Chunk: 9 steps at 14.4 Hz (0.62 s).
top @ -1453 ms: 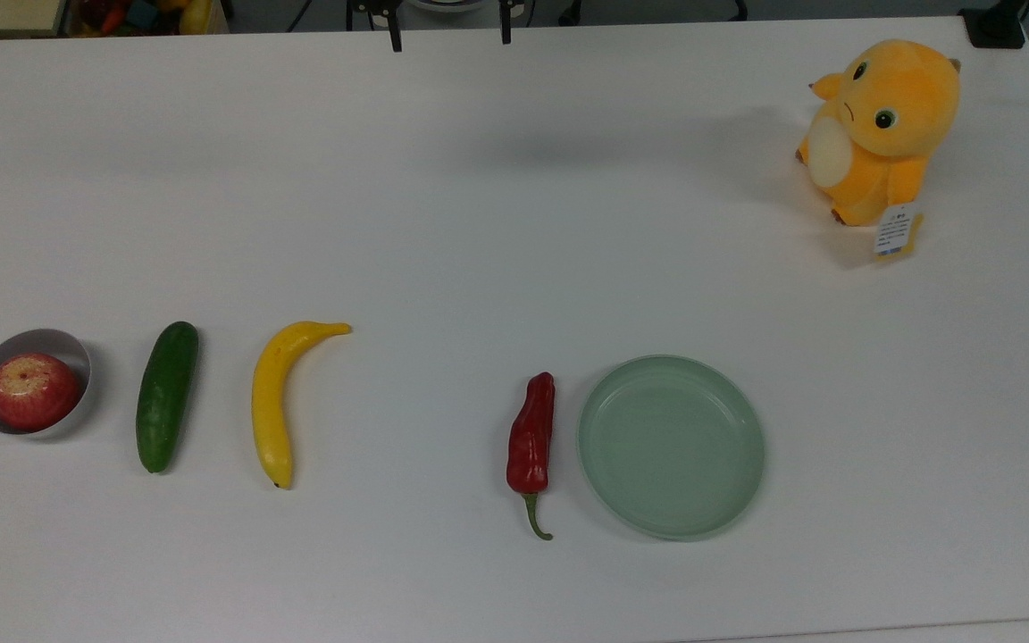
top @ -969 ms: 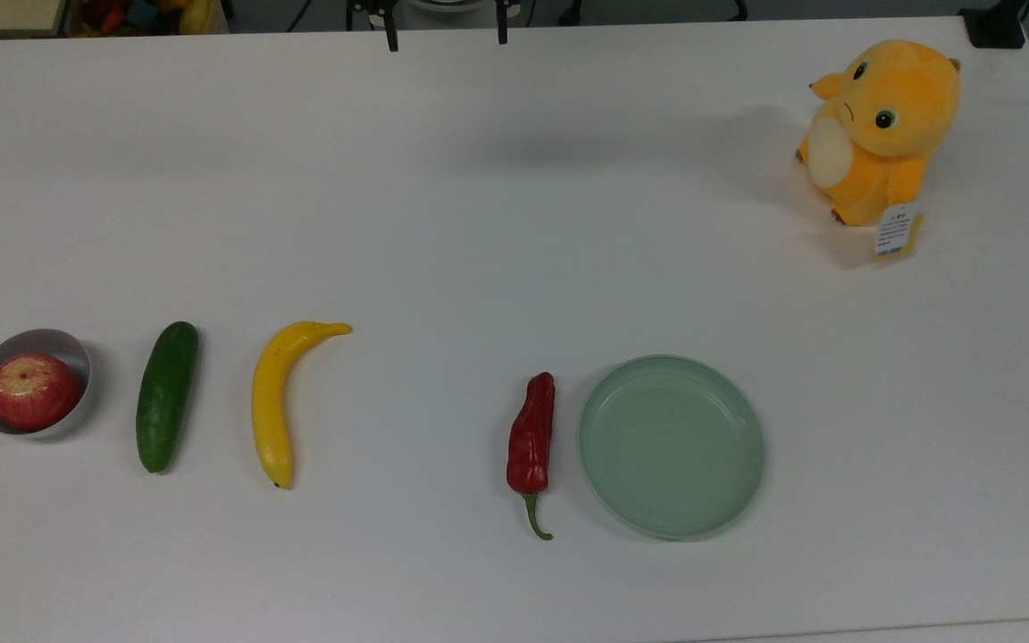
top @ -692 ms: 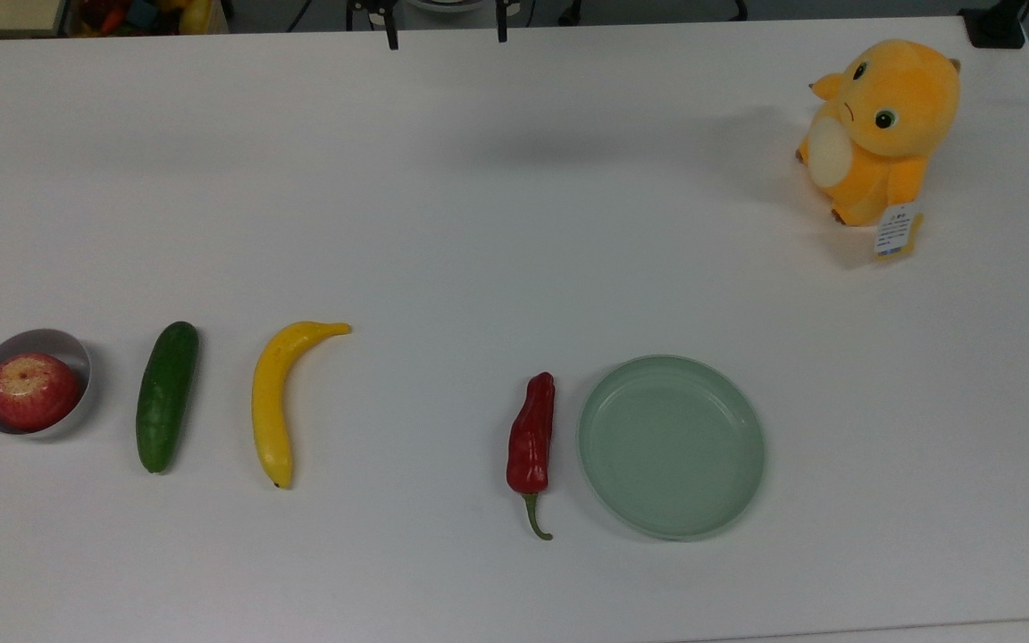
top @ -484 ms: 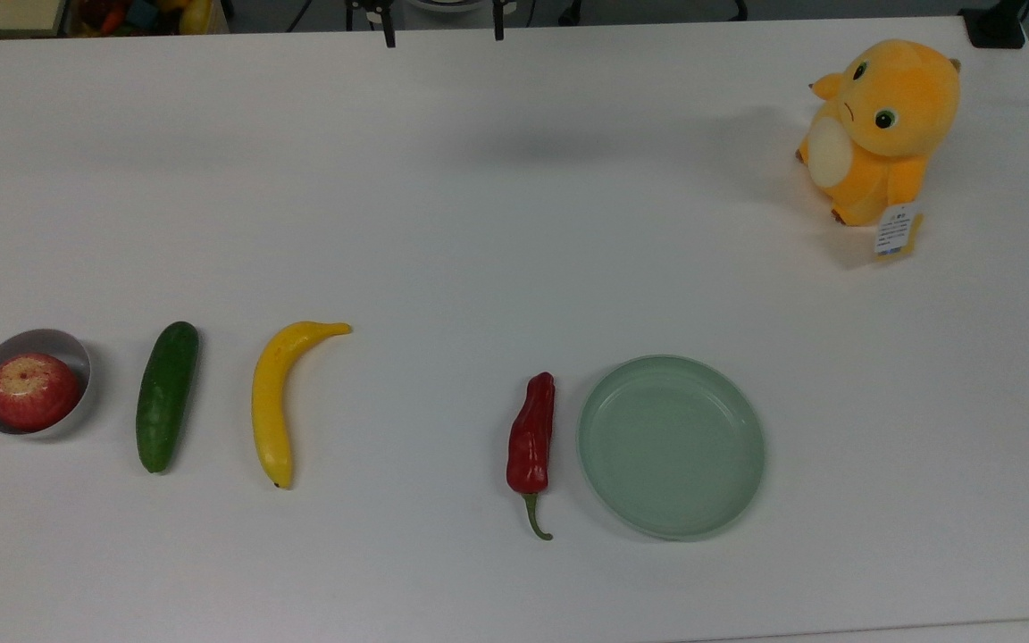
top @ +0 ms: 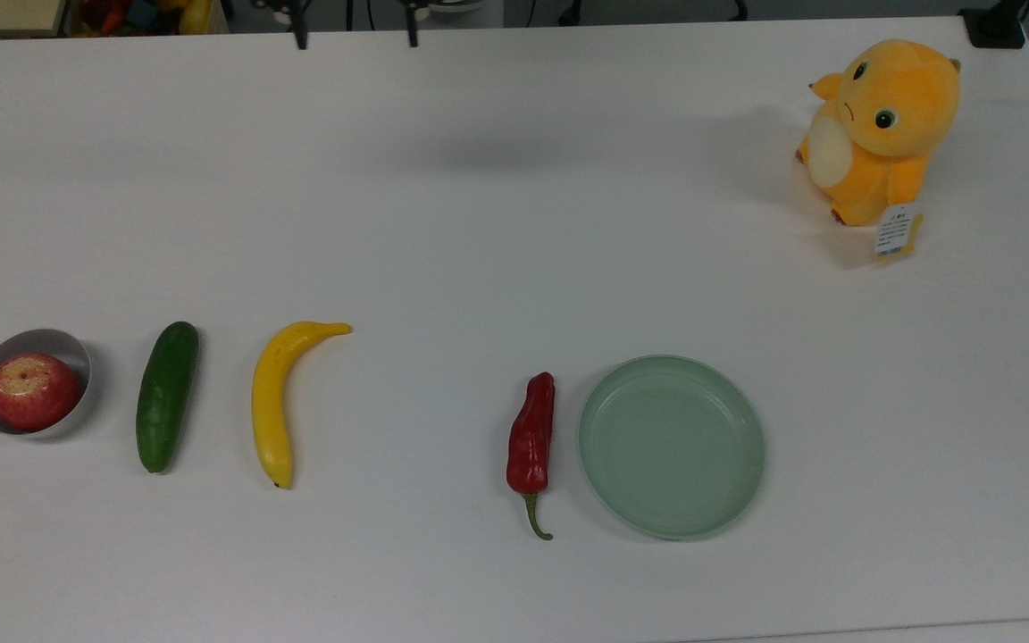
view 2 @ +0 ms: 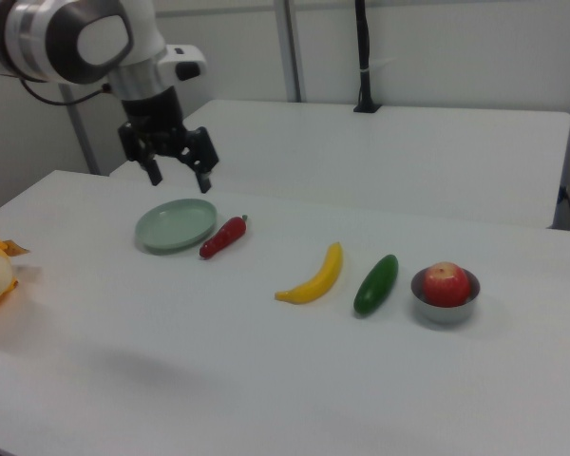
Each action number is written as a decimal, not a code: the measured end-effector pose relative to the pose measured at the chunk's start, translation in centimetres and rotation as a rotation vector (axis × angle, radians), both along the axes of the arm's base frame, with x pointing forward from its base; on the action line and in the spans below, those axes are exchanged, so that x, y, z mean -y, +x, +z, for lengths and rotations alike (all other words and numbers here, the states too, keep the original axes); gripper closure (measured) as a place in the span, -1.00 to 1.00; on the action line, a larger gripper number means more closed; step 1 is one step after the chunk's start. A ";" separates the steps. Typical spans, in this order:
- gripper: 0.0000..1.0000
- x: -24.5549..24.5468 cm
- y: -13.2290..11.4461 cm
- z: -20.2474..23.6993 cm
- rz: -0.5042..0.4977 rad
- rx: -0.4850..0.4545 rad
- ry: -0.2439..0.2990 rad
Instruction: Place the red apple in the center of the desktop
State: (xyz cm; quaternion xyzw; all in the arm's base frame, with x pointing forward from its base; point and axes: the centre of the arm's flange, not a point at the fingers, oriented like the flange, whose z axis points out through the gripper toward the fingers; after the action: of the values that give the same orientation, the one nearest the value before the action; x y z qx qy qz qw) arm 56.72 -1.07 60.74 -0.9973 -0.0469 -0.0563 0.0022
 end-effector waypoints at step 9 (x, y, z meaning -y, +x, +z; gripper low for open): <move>-1.00 10.2 6.5 -3.9 -0.049 0.225 -0.088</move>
State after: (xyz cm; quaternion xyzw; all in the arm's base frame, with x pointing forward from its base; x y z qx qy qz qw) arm 63.23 -11.25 56.85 -0.9846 -0.0248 -0.1660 -0.0481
